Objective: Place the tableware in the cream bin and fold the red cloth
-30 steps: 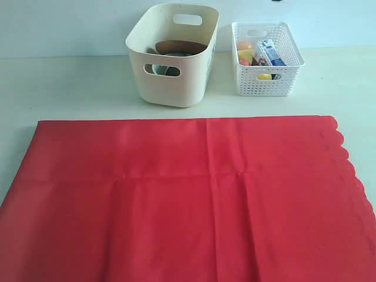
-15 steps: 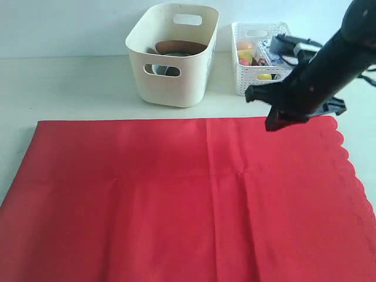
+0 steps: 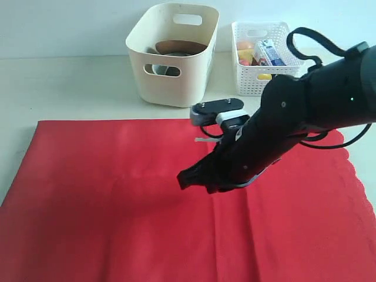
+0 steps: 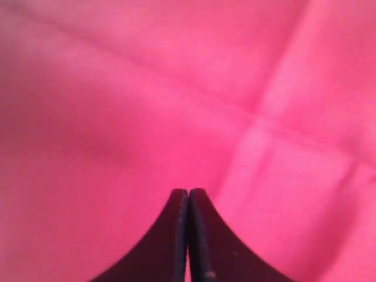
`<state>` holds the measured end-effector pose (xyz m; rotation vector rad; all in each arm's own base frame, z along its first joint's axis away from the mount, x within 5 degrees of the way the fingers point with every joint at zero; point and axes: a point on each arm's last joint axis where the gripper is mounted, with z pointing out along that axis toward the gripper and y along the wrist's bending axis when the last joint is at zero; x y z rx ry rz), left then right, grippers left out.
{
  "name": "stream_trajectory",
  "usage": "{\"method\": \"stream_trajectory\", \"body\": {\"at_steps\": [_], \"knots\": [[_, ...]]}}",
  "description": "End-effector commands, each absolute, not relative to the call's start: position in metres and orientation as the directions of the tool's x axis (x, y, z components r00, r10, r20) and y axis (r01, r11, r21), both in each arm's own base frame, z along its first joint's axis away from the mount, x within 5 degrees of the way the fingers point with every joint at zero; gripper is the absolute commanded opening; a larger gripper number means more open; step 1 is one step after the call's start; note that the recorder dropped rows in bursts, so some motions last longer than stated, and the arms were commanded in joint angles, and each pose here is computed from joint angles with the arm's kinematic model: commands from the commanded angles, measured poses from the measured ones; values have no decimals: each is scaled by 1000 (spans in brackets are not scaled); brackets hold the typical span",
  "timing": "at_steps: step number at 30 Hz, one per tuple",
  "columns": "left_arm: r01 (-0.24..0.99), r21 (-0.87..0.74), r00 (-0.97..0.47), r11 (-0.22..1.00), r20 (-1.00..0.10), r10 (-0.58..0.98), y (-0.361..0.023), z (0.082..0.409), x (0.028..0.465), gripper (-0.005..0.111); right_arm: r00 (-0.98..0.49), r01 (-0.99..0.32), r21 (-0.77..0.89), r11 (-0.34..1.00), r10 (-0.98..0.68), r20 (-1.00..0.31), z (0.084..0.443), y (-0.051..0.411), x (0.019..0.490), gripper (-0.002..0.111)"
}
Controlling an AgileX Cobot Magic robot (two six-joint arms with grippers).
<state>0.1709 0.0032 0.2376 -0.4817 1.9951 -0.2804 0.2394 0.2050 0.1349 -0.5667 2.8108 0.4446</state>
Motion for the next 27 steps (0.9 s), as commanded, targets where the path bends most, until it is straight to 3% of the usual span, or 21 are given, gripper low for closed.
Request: {"method": "stream_trajectory", "body": {"at_steps": [1, 3, 4, 7, 10, 18, 21, 25, 27], "knots": [[-182, -293, -478, 939, -808, -345, 2, 227, 180, 2, -864, -473, 241, 848, -392, -315, 137, 219, 227, 0], [-189, -247, -599, 950, -738, -311, 1, 205, 188, 12, -864, -473, 244, 847, -391, -318, 137, 220, 226, 0], [-215, -240, -654, 947, -685, -322, 1, 190, 195, 28, -866, -469, 247, 848, -387, -317, 137, 220, 226, 0], [-273, -237, -747, 933, -559, -360, 0, 161, 207, 64, -866, -469, 247, 848, -387, -317, 137, 220, 226, 0], [-221, -203, -808, 954, -509, -296, -13, 143, 215, 71, -866, -469, 247, 848, -387, -317, 137, 220, 226, 0], [-184, -133, -890, 974, -399, -223, -24, 100, 219, 67, -866, -469, 247, 848, -387, -317, 137, 220, 226, 0], [-187, -127, -894, 974, -389, -222, -24, 96, 219, 49, -865, -470, 247, 848, -387, -318, 137, 220, 227, 0], [-192, -116, -896, 975, -386, -222, -23, 90, 220, 3, -864, -469, 246, 848, -384, -325, 137, 221, 227, 0], [-194, -109, -904, 975, -365, -220, -23, 85, 219, 1, -860, -477, 240, 846, -392, -326, 137, 220, 227, 0]]}}
